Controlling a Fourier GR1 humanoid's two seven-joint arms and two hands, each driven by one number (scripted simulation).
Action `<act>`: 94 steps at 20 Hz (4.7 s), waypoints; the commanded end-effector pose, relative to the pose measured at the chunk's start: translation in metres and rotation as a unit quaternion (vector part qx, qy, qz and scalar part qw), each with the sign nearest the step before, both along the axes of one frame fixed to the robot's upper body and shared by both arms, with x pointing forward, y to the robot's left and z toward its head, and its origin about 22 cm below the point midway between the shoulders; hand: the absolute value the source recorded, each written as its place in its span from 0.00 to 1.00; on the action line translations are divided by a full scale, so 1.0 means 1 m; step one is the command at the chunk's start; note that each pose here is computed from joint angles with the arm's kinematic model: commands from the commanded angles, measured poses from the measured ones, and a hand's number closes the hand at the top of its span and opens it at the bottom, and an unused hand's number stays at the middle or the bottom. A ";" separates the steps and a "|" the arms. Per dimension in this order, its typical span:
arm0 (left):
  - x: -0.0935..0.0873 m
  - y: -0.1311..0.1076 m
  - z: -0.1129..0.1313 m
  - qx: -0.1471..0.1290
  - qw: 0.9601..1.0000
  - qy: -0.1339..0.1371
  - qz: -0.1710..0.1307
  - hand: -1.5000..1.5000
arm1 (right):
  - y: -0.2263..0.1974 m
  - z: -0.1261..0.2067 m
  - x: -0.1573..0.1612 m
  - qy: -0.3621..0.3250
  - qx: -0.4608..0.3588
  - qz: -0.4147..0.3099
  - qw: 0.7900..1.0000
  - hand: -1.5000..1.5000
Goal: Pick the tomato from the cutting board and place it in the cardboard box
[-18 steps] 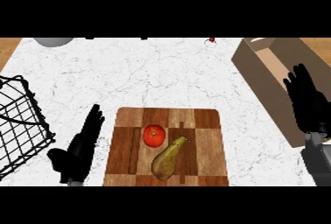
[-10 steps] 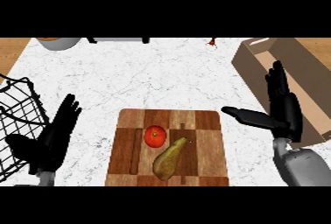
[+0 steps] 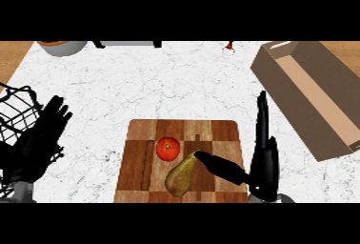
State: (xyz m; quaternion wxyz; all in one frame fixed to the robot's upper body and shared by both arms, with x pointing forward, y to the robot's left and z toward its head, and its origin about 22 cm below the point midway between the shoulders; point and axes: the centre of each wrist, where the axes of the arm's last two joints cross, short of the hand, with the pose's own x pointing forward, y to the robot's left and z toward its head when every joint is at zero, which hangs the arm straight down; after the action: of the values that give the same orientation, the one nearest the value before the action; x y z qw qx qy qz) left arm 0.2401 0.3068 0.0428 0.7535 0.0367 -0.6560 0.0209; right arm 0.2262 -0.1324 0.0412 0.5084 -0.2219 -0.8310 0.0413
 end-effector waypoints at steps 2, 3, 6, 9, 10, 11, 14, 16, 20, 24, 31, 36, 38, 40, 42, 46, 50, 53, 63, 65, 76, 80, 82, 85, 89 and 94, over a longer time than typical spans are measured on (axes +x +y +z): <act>0.000 0.012 0.006 0.000 1.000 0.002 0.003 0.50 | 0.003 -0.031 -0.017 0.118 -0.134 0.020 0.984 0.00; 0.000 0.009 0.008 0.000 1.000 0.003 0.007 0.50 | -0.007 -0.033 -0.018 0.150 -0.165 0.019 0.975 0.00; -0.001 0.014 0.005 0.001 1.000 -0.004 0.008 0.50 | 0.000 -0.030 -0.009 0.208 -0.223 0.007 0.952 0.00; 0.000 0.007 0.001 -0.004 1.000 0.003 0.004 0.50 | 0.015 -0.015 -0.004 0.264 -0.281 0.007 0.923 0.00; 0.006 0.003 0.009 -0.002 1.000 0.000 0.001 0.50 | 0.018 -0.012 -0.001 0.290 -0.305 0.001 0.907 0.00; -0.001 0.006 0.003 0.003 1.000 0.003 -0.008 0.50 | 0.028 0.001 0.003 0.306 -0.308 -0.005 0.901 0.00; 0.007 0.013 0.006 -0.003 1.000 0.003 -0.007 0.50 | 0.070 0.024 0.001 0.358 -0.336 0.000 0.871 0.00; 0.000 0.021 0.007 -0.005 1.000 0.003 -0.010 0.50 | 0.094 0.043 -0.003 0.397 -0.334 -0.012 0.855 0.00; 0.001 0.010 0.008 -0.009 1.000 -0.009 -0.017 0.50 | 0.116 0.075 0.008 0.447 -0.324 0.001 0.834 0.00; 0.010 0.018 0.019 -0.002 1.000 -0.012 -0.015 0.50 | 0.124 0.072 0.011 0.476 -0.326 -0.011 0.817 0.00; 0.012 0.009 0.006 -0.008 1.000 -0.004 -0.010 0.50 | 0.126 0.077 0.014 0.502 -0.338 0.001 0.796 0.00; 0.012 0.004 0.014 -0.009 1.000 -0.002 -0.015 0.50 | 0.126 0.068 0.017 0.503 -0.329 0.009 0.799 0.00; 0.002 0.007 -0.003 -0.014 1.000 0.002 -0.010 0.50 | 0.131 0.065 0.013 0.494 -0.327 0.001 0.806 0.00; 0.007 0.009 -0.007 -0.011 1.000 0.003 -0.011 0.50 | 0.137 0.049 -0.001 0.483 -0.331 0.005 0.811 0.00; 0.004 0.011 0.006 -0.014 1.000 -0.006 -0.009 0.50 | 0.133 0.064 0.025 0.481 -0.336 0.009 0.810 0.00; 0.009 0.012 0.013 -0.010 1.000 -0.004 -0.003 0.50 | 0.137 0.064 0.016 0.477 -0.347 0.009 0.807 0.00; 0.009 0.000 0.014 -0.005 1.000 -0.009 -0.009 0.50 | 0.139 0.057 0.030 0.486 -0.363 -0.010 0.795 0.00; 0.004 0.015 0.010 -0.014 1.000 -0.002 -0.021 0.50 | 0.140 0.065 0.046 0.495 -0.364 -0.013 0.789 0.00; 0.011 0.014 0.009 -0.010 1.000 -0.004 -0.012 0.50 | 0.149 0.042 0.042 0.517 -0.371 -0.017 0.772 0.00; 0.007 0.005 0.012 -0.008 1.000 -0.009 -0.010 0.50 | 0.147 0.040 0.044 0.520 -0.374 -0.020 0.768 0.00; 0.018 0.005 0.004 -0.009 1.000 -0.007 -0.018 0.50 | 0.146 0.013 0.053 0.536 -0.385 -0.011 0.751 0.00; 0.014 0.005 0.002 -0.009 1.000 -0.009 -0.015 0.50 | 0.144 0.006 0.058 0.547 -0.375 -0.016 0.748 0.00; 0.002 0.007 0.008 -0.007 1.000 -0.011 -0.023 0.50 | 0.151 0.007 0.050 0.553 -0.377 -0.019 0.743 0.00; 0.004 0.002 -0.001 -0.013 1.000 -0.006 -0.019 0.50 | 0.139 -0.023 0.041 0.556 -0.389 -0.010 0.735 0.00; -0.009 -0.002 0.006 -0.018 1.000 -0.010 -0.020 0.50 | 0.137 -0.010 0.069 0.554 -0.383 -0.015 0.739 0.00; 0.004 0.009 0.007 -0.014 1.000 -0.013 -0.007 0.50 | 0.148 -0.011 0.047 0.530 -0.381 -0.015 0.758 1.00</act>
State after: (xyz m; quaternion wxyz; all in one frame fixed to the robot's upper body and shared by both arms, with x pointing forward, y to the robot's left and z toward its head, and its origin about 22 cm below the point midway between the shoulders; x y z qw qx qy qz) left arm 0.2465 0.3151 0.0549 0.7493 0.0203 -0.6617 0.0188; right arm 0.2848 0.0049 0.0305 0.7193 -0.3170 -0.3663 0.4980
